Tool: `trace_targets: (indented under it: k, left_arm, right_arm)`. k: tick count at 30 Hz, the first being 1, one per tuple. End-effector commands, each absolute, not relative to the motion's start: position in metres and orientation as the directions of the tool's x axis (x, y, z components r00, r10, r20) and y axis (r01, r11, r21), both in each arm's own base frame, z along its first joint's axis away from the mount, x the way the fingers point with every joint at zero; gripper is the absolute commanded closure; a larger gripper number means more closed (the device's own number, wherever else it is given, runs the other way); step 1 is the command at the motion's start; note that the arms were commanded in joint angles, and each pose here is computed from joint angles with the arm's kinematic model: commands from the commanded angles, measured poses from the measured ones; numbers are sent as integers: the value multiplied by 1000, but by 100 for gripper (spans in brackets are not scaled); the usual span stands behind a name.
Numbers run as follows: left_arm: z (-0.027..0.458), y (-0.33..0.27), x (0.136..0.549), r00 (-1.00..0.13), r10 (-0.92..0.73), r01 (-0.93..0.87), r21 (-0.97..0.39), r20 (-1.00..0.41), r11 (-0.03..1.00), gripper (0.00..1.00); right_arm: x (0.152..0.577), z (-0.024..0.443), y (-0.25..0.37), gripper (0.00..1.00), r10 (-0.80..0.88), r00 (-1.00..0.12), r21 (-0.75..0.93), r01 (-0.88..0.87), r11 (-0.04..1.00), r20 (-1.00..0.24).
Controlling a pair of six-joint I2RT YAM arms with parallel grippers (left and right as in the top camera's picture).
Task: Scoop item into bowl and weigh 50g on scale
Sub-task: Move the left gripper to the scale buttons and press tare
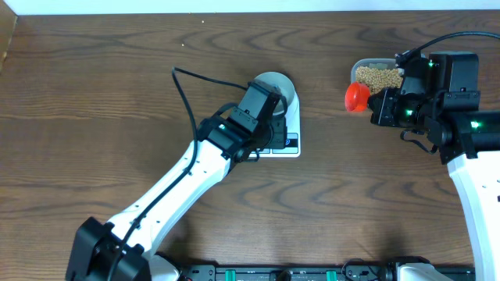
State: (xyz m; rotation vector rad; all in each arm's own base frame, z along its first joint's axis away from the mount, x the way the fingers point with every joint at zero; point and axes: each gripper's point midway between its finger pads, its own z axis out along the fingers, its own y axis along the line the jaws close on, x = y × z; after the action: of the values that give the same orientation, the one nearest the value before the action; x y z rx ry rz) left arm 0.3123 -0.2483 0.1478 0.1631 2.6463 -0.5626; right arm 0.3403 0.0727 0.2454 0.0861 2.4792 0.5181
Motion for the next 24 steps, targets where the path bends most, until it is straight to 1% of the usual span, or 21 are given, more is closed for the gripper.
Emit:
trace_targets:
  k: [1, 4, 7, 9, 16, 19, 24]
  left_arm:
    - [142, -234, 309, -888, 119, 257, -265, -443, 929, 93]
    - [136, -228, 300, -890, 190, 302, -222, -414, 927, 93]
    - [129, -219, 290, -868, 314, 398, -158, -385, 904, 93]
    - [127, -212, 289, -856, 355, 430, -135, -376, 893, 93]
    - [129, -193, 302, -826, 404, 473, -95, -393, 876, 93]
    - [131, -193, 301, -802, 446, 524, -111, -397, 844, 93]
    - [131, -190, 302, -795, 459, 535, -103, -398, 838, 92]
  right_arm:
    - [342, 254, 72, 99, 163, -803, 374, -79, 924, -573]
    - [343, 255, 72, 99, 151, -801, 366, -90, 926, -579]
    - [343, 255, 71, 99, 139, -797, 355, -100, 930, -588]
    - [344, 256, 71, 99, 134, -793, 349, -105, 931, -594]
    - [345, 256, 71, 99, 133, -790, 349, -107, 931, -599]
    - [345, 256, 71, 99, 133, -790, 349, -107, 931, -599]
    - [345, 256, 71, 99, 133, -790, 349, -107, 931, -598]
